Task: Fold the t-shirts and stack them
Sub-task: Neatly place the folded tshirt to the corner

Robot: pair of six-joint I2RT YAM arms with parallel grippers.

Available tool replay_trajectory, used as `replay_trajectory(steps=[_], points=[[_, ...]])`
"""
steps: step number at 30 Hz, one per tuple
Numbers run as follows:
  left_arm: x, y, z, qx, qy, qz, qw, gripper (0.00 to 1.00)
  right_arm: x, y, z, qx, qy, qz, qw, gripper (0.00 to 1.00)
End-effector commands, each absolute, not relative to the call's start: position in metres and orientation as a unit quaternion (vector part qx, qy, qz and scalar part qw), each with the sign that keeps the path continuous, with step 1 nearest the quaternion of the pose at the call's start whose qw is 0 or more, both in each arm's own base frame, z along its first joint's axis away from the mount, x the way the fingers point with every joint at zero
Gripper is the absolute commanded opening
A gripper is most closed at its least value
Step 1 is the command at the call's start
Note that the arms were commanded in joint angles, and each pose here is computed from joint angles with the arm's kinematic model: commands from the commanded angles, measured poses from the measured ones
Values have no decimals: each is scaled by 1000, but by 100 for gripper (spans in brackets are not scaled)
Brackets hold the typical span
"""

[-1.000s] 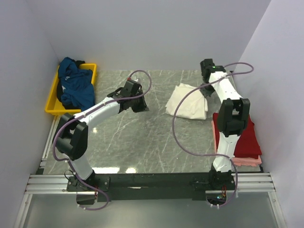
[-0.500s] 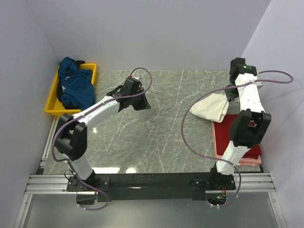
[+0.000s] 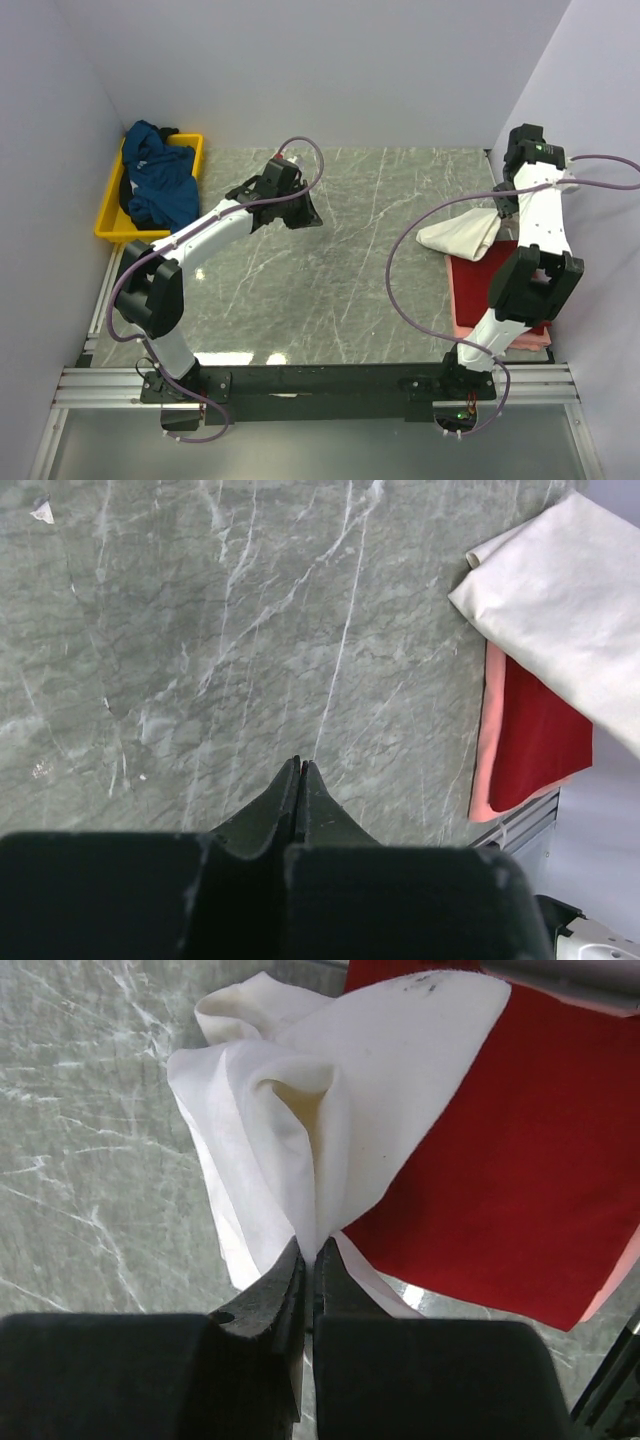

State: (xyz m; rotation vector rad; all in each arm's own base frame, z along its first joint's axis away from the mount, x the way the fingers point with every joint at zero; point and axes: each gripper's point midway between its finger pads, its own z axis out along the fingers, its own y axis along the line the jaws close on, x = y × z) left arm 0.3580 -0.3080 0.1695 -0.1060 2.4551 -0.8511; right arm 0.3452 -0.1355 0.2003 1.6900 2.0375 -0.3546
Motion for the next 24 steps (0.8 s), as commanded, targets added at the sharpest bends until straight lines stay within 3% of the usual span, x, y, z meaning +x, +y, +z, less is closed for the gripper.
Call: replay_trajectory(steps=[1, 24], points=[[360, -315, 199, -27, 895, -338, 289, 1, 336, -148, 236, 616, 725, -132, 279, 0], [362, -316, 195, -21, 900, -327, 286, 0, 324, -160, 292, 610, 707, -88, 347, 0]])
